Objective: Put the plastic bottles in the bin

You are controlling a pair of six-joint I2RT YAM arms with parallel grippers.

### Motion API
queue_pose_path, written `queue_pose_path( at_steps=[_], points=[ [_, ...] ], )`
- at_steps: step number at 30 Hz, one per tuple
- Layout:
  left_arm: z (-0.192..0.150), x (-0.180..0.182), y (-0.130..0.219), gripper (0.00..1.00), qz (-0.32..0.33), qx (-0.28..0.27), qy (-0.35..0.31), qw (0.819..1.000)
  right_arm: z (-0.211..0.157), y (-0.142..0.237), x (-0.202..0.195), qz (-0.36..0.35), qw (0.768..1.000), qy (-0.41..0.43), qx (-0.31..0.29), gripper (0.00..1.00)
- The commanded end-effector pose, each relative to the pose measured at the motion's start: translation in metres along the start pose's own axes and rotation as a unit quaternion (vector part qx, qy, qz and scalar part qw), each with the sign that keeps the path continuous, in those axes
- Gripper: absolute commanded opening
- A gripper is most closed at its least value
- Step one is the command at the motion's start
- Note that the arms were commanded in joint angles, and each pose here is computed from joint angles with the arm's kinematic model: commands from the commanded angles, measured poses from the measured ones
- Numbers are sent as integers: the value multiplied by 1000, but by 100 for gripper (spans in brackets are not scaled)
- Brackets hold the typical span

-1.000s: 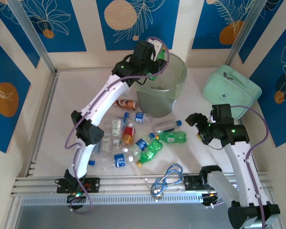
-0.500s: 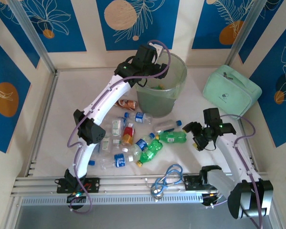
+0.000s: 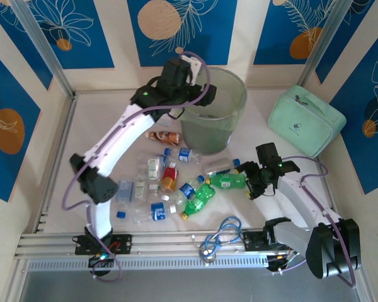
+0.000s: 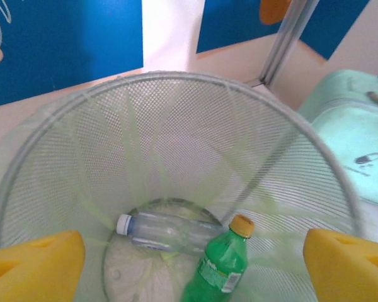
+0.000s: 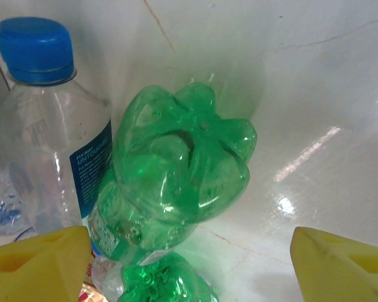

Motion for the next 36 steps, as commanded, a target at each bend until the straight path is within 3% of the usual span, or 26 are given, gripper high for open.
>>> queue_pose_path(
  at_steps=[1,9,17,26,36],
  points=[
    [13,-2,51,88,-37,-66,43,996,2,-5,2,-6,999,-28,-21,83],
    [-54,-7,102,85,-106,-47,97,989,8,-22,4,-19,998,-55,-24,81],
    [-112,-7,106,82,-125,9,137,983,12,-40,5,-43,996,-74,-36,77],
    [-137,-7,98,80,-127,38,149,980,17,-45,7,-67,993,-77,-61,66],
    [-146,-5,96,80,-120,48,149,980,21,-14,14,-25,994,-35,-100,60]
  ],
)
Point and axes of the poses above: each hand's point on the last joint's axis, 136 mm out from that joint toward the fingers, its own y axis back along the fingers, its own x axis along the line the jaws close on, z = x × y, the point moved 7 cm from there along y, back along the fingers, and after that the axes turned 7 degrees about -y, right-handed, at the moved point
